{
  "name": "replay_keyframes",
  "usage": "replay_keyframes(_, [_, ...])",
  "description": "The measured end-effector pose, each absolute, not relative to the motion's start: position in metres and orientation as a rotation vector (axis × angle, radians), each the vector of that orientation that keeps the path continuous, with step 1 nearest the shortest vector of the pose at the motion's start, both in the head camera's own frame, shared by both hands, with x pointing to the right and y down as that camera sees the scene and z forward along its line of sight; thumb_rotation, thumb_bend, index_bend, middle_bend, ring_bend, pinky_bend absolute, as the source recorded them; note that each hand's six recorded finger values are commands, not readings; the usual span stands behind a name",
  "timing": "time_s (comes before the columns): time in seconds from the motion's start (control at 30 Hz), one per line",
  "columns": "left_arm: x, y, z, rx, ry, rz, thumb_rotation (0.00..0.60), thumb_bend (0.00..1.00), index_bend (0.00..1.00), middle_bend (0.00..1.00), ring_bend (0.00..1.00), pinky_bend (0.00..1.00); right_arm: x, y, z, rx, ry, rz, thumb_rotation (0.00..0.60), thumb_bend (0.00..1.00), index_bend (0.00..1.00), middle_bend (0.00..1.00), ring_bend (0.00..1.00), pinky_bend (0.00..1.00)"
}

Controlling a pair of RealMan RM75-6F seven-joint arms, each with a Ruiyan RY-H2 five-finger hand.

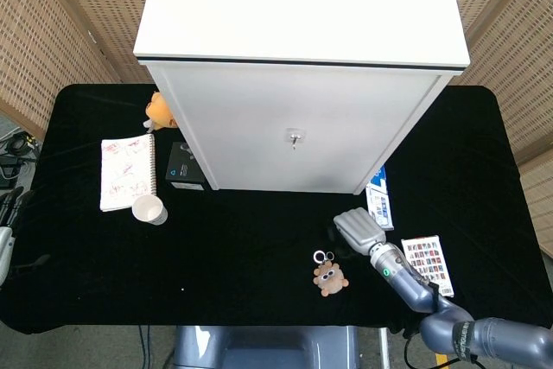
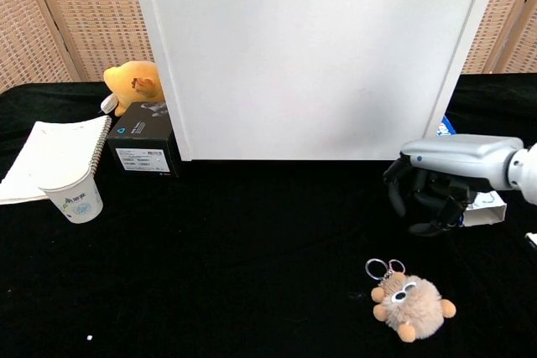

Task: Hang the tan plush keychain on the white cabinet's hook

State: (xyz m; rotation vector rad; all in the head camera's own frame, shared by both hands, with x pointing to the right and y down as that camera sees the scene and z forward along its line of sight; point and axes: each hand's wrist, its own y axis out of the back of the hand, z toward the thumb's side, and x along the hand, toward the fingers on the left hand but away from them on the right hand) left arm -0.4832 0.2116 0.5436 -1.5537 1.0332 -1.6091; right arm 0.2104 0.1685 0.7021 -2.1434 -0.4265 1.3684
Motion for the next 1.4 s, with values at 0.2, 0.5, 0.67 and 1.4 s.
replay_keyframes(0.2, [-0.483,0.211,0.545,-1.557,1.028,-1.612,0.6,0.0,0.0,0.0,0.0,0.0,0.194,0.171,0.722,-2.104,-0.373,1.421,0.6,0.5,0.57,0.91,0.89,1.0])
replay_keyframes(0.5, [-0.483,0.212,0.547,-1.556,1.022,-1.622,0.6,0.0,0.0,0.0,0.0,0.0,0.181,0.184,0.739,-2.077,-0.301,1.445,0.6,0.53,0.56,0.91,0.89,1.0])
replay_keyframes(0.67, [-0.482,0.212,0.547,-1.556,1.018,-1.624,0.6,0.0,0.0,0.0,0.0,0.0,0.179,0.188,0.741,-2.077,-0.285,1.452,0.6,0.53,0.56,0.91,0.89,1.0])
replay_keyframes(1.4, [-0.483,0.213,0.55,-1.557,1.013,-1.636,0.6,0.0,0.0,0.0,0.0,0.0,0.165,0.2,0.756,-2.045,-0.232,1.455,0.6,0.53,0.56,0.91,0.89,1.0])
